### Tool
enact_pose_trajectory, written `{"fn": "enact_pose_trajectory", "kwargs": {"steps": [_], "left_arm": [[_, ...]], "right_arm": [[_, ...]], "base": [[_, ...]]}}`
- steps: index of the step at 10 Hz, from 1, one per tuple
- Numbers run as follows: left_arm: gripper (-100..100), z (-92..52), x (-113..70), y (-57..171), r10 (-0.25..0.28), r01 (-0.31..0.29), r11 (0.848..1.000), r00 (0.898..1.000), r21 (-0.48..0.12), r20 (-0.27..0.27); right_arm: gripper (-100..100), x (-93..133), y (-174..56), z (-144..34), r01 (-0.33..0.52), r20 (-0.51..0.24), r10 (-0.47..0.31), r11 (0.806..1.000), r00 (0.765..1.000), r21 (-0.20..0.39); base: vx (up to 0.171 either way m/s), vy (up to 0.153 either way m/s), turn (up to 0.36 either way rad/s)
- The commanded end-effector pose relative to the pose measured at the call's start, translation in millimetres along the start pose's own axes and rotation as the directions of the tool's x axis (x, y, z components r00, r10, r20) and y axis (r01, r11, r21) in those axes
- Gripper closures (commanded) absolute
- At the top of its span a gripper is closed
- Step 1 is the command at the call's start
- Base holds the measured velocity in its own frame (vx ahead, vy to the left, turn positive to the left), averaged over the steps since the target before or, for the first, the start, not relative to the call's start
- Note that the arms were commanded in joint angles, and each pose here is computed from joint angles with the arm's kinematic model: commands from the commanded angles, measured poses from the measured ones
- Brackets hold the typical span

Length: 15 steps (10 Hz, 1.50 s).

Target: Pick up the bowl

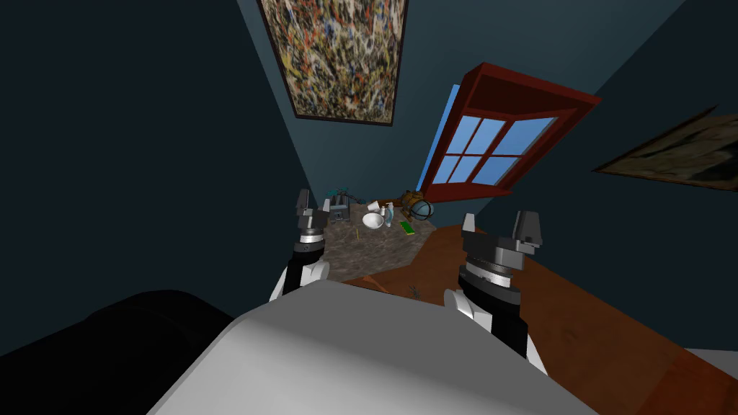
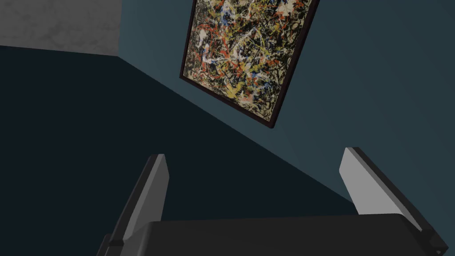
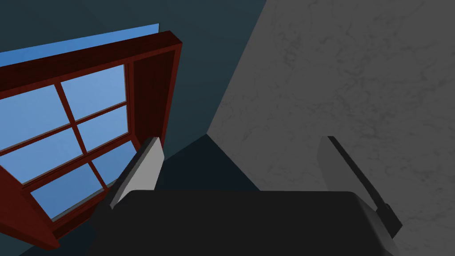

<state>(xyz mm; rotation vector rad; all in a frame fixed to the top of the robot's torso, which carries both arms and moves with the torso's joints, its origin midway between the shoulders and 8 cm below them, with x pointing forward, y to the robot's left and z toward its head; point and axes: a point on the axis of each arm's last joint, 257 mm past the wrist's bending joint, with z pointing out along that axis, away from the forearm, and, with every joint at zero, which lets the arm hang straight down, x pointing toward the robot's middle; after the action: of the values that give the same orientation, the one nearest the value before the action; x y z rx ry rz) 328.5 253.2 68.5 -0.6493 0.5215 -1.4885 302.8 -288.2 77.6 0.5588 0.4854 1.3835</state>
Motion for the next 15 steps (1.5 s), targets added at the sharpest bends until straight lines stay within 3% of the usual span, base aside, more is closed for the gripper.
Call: {"fn": "enact_pose_trajectory", "kwargs": {"steps": [1, 5, 8, 15], "left_arm": [[-100, 1.9, 3.0, 5.3, 0.014, -0.015, 1.0, 1.0, -0.026, -0.026], [-100, 7.2, 6.7, 23.8, 0.055, -0.064, 0.992, 0.995, -0.106, -0.078], [-100, 8.1, 5.4, 35.4, 0.069, -0.082, 0.985, 0.994, -0.152, -0.087], [-100, 14.6, -1.6, 67.0, 0.132, -0.161, 0.949, 0.984, -0.272, -0.122]], "right_arm": [[0, 0.0, 0.0, 0.0, 0.0, 0.0, 0.0, 1.0, 1.0, 0.0], [0, 0.0, 0.0, 0.0, 0.0, 0.0, 0.0, 1.0, 1.0, 0.0], [0, 0.0, 0.0, 0.0, 0.0, 0.0, 0.0, 1.0, 1.0, 0.0], [0, 0.0, 0.0, 0.0, 0.0, 0.0, 0.0, 1.0, 1.0, 0.0]], "base": [[-0.03, -0.026, -0.061], [-0.066, -0.044, -0.08], [-0.031, -0.035, -0.045], [-0.026, -0.031, -0.06]]}}
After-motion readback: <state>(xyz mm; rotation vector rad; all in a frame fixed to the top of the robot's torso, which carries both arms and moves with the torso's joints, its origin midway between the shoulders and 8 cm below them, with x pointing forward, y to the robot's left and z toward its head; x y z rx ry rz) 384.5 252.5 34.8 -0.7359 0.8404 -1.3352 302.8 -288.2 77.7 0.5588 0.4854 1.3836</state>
